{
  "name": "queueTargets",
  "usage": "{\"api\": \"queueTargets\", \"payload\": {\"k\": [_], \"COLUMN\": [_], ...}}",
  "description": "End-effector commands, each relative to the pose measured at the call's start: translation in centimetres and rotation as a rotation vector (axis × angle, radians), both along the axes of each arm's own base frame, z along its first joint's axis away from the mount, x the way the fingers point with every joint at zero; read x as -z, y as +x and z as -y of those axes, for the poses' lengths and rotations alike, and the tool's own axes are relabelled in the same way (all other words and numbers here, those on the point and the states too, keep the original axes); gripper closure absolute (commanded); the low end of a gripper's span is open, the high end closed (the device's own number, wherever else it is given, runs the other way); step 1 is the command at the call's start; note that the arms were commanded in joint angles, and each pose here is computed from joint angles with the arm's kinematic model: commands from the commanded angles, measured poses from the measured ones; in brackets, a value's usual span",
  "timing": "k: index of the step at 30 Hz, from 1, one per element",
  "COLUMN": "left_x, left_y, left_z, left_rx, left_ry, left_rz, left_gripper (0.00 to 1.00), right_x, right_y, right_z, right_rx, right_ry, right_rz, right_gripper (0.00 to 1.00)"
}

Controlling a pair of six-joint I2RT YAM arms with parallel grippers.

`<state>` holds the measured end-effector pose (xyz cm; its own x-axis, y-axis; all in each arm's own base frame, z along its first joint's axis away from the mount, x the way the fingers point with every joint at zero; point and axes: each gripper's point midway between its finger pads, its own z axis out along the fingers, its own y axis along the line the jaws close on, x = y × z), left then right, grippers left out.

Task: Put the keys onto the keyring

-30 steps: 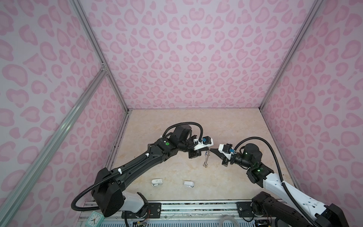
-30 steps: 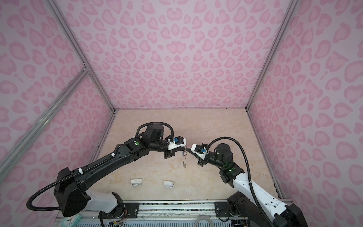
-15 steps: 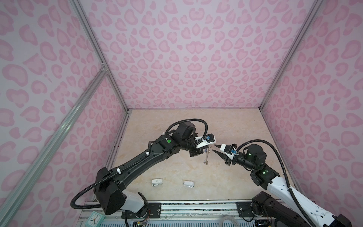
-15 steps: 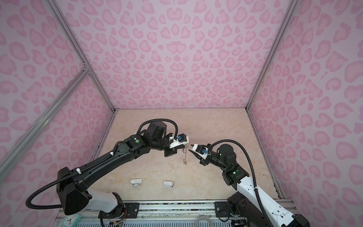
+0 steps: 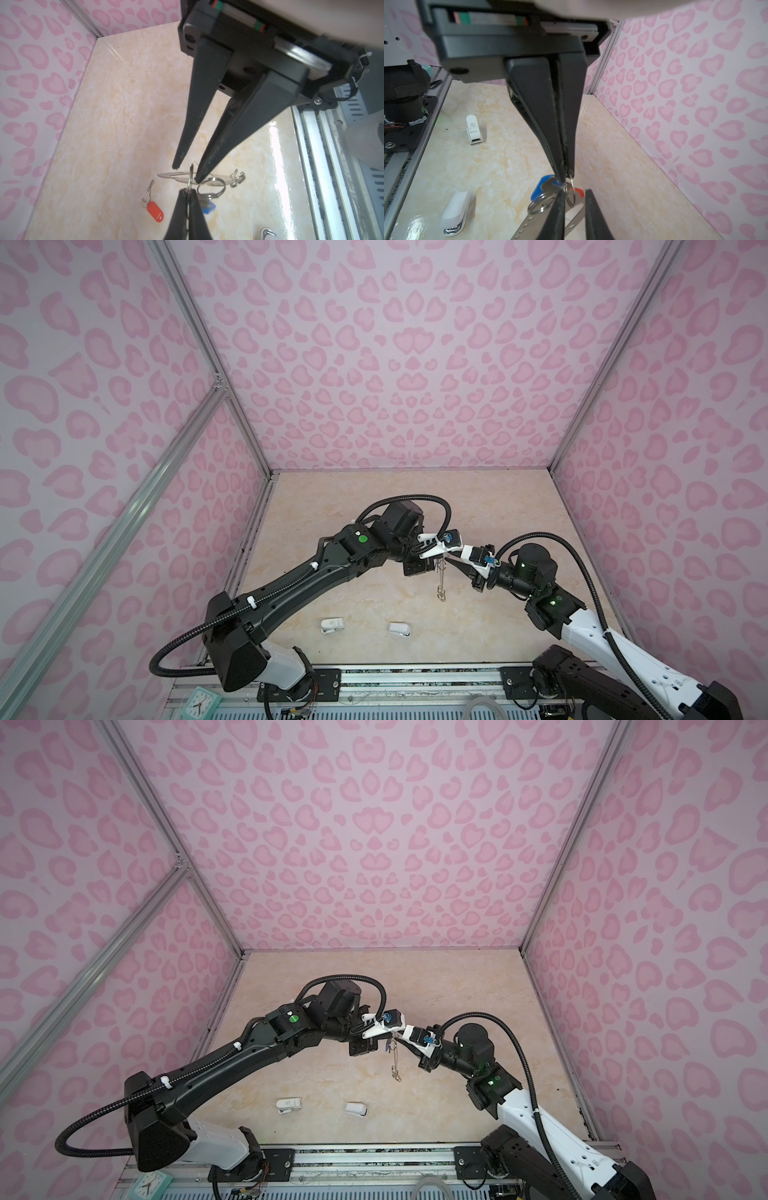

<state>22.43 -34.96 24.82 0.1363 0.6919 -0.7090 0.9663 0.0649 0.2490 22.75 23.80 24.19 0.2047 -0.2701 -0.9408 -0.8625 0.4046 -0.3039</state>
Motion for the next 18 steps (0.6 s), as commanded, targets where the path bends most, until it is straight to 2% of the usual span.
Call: {"api": "queueTargets", "payload": {"k": [1,7,14,17,18], "left_x": [-0.6,-0.6,-1.2,-1.2,0.0], "left_y": [0.1,-0.6,-1.1,-1.1,-1.3], "left_z": [0.2,0.2,0.5,0.6,0.4], "left_rx": [0.017,0.056,0.101,0.104,0.104], "left_ry": [-0.009,-0.013,-0.039,-0.041,-0.023], "left_rz": [0.024,0.038,0.059,0.059,0.044], "left_gripper": [0.96,0.97,0.96,0.97,0.97], "right_x": [-0.8,-0.6,-0.7,-0.7,-0.7], "right_y": [0.0,0.0,-0.2,-0.3,-0.3], "right_z": [-0.3,-0.3,-0.6,-0.8,-0.8], "right_rx": [-0.011,-0.011,-0.033,-0.045,-0.049], "right_ry": [0.023,0.027,0.049,0.058,0.060], "right_rz": [0.015,0.009,-0.014,-0.024,-0.029], "right_gripper": [0.83,0.93,0.95,0.99,1.00]}}
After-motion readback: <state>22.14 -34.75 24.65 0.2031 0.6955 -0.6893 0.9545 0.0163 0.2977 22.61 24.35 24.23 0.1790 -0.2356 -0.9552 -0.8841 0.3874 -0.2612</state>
